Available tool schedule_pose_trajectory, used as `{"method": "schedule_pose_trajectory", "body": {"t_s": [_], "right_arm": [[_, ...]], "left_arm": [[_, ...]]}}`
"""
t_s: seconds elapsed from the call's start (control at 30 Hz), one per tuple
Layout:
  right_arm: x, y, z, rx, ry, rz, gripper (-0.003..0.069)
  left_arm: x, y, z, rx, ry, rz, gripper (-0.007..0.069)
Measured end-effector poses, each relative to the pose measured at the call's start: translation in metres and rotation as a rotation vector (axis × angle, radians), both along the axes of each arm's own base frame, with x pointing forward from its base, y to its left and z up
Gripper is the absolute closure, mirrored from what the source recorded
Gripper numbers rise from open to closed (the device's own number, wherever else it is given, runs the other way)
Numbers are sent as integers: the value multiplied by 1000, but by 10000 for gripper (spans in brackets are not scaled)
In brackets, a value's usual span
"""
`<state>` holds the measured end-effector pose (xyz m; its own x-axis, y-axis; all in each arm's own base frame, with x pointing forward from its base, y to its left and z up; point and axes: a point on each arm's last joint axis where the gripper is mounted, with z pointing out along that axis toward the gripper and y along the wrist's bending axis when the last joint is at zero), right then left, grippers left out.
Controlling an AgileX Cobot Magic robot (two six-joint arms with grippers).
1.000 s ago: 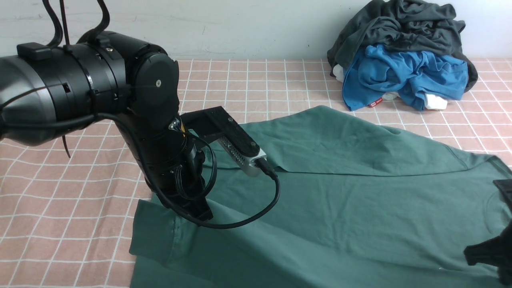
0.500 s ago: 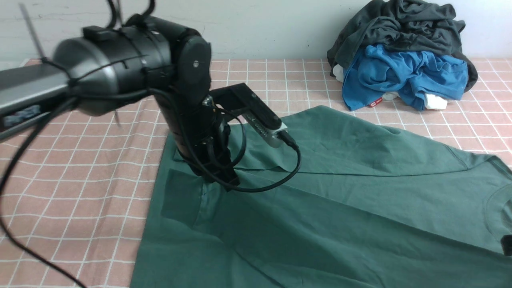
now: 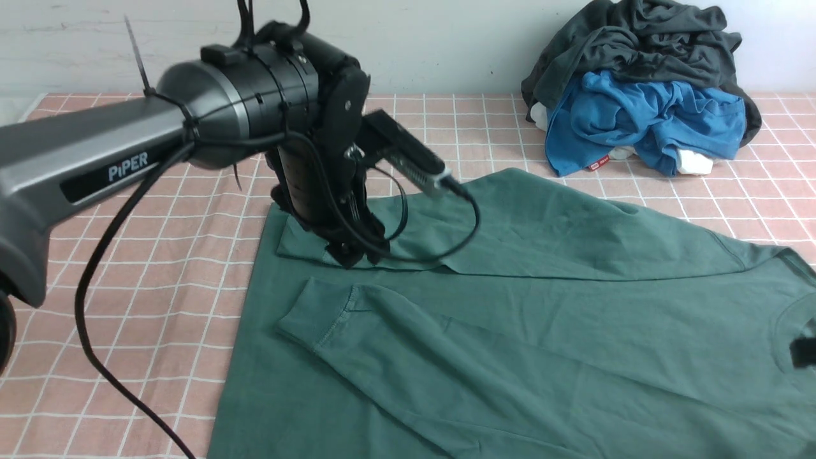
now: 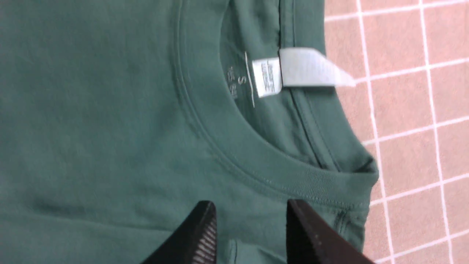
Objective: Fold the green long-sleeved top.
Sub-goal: Use the left arm to drag and place the cuff at the centered position on the left edge of the fabric, then use the left arm to clamp the cuff farthest from it
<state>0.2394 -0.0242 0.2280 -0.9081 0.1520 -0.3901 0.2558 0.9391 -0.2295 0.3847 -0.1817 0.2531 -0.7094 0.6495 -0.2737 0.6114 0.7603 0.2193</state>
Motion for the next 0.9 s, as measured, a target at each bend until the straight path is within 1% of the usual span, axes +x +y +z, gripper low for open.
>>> {"method": "schedule_pose_trajectory", "body": {"t_s": [0.03,0.07,0.1,0.17,0.2,0.27,0.37,0.47,0.53,0.57,0.67,0.77,0.8,0.87,0.9], "right_arm": [[4,0,6,0,-20,-1,363],[5,0,7,0,-24,-2,361],[10,0,16,7,-58,-4,349],[18,2,30,23,-102,4,341],[18,2,30,22,-103,7,340],[24,5,40,45,-140,35,340],[27,7,43,59,-159,64,340],[28,10,43,74,-163,93,340],[28,10,42,73,-161,101,340],[29,10,41,73,-156,105,340],[31,10,39,74,-146,105,340],[31,10,39,75,-147,106,340],[31,10,39,75,-148,106,340],[31,10,39,77,-148,105,339],[31,10,39,77,-148,105,339]], "left_arm": [[5,5,2,-21,-6,33,83],[6,7,2,-23,-3,40,81],[16,17,3,-54,-5,85,72],[32,35,-1,-109,9,164,69],[34,37,-2,-108,9,170,69],[54,57,-19,-172,28,247,69],[68,65,-35,-213,34,278,69],[86,69,-61,-258,33,313,69],[91,69,-71,-264,36,319,69],[95,69,-82,-260,46,324,69],[99,69,-93,-260,57,328,82],[100,68,-93,-263,58,328,137],[99,68,-93,-263,68,330,189],[98,67,-93,-269,88,333,324],[98,67,-93,-268,88,333,338]]}}
